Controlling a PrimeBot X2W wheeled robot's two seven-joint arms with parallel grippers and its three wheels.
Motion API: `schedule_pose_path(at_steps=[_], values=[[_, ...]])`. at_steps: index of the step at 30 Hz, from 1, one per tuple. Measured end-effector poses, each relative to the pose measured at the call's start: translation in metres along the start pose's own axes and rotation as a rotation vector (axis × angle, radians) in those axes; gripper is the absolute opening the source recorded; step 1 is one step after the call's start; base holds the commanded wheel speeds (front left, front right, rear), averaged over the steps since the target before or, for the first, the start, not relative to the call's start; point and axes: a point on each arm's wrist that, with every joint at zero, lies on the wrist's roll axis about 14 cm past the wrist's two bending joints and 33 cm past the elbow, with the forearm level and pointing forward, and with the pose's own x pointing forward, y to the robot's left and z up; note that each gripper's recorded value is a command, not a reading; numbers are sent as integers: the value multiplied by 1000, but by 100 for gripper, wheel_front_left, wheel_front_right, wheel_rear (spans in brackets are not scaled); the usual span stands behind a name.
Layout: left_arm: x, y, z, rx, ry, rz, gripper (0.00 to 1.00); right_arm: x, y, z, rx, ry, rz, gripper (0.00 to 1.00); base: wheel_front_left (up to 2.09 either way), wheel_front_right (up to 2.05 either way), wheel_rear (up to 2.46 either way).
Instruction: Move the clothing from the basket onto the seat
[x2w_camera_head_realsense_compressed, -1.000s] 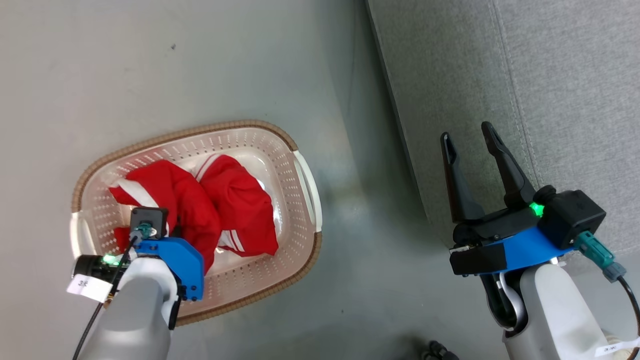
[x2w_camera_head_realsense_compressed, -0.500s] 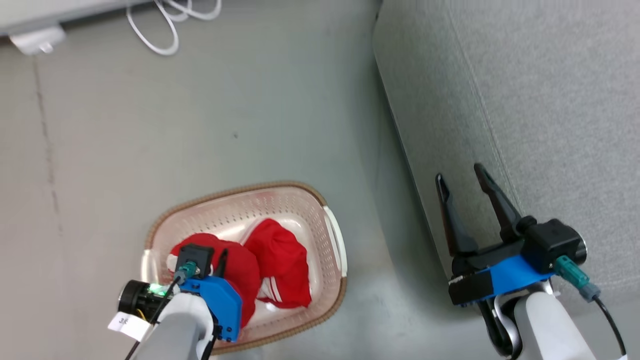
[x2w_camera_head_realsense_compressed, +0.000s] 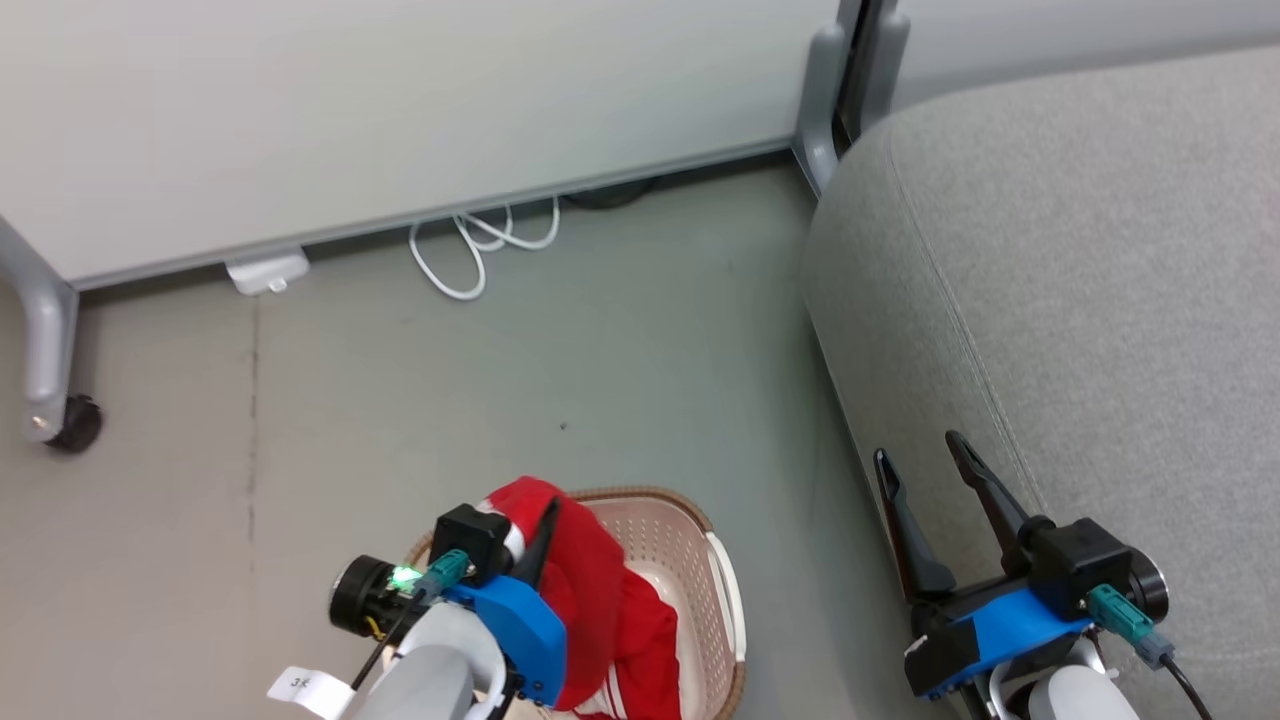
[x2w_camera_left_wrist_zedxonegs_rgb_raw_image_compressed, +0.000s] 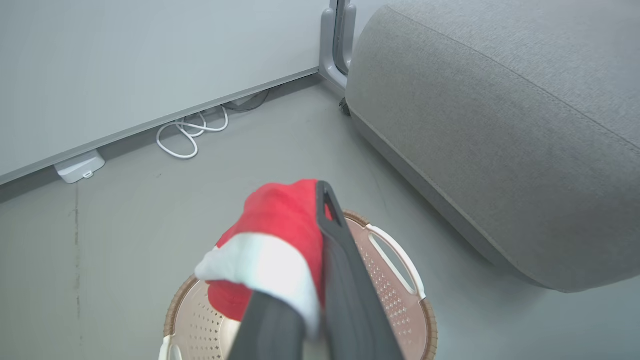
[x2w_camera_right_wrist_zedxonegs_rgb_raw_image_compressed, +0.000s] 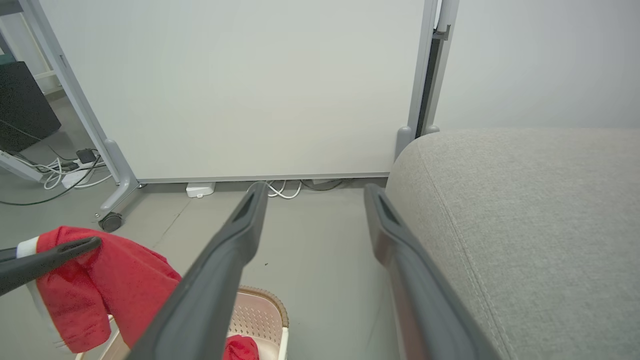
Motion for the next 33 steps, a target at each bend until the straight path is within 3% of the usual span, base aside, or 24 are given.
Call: schedule_pose_path(at_steps=[14, 33], values=[[-17, -41, 108, 109, -307, -106, 0, -11, 23, 23, -1, -49, 61, 100, 0, 0, 0], [-24, -66, 211, 185, -505, -185, 0, -17, 29, 25, -2, -43, 76, 100, 0, 0, 0]])
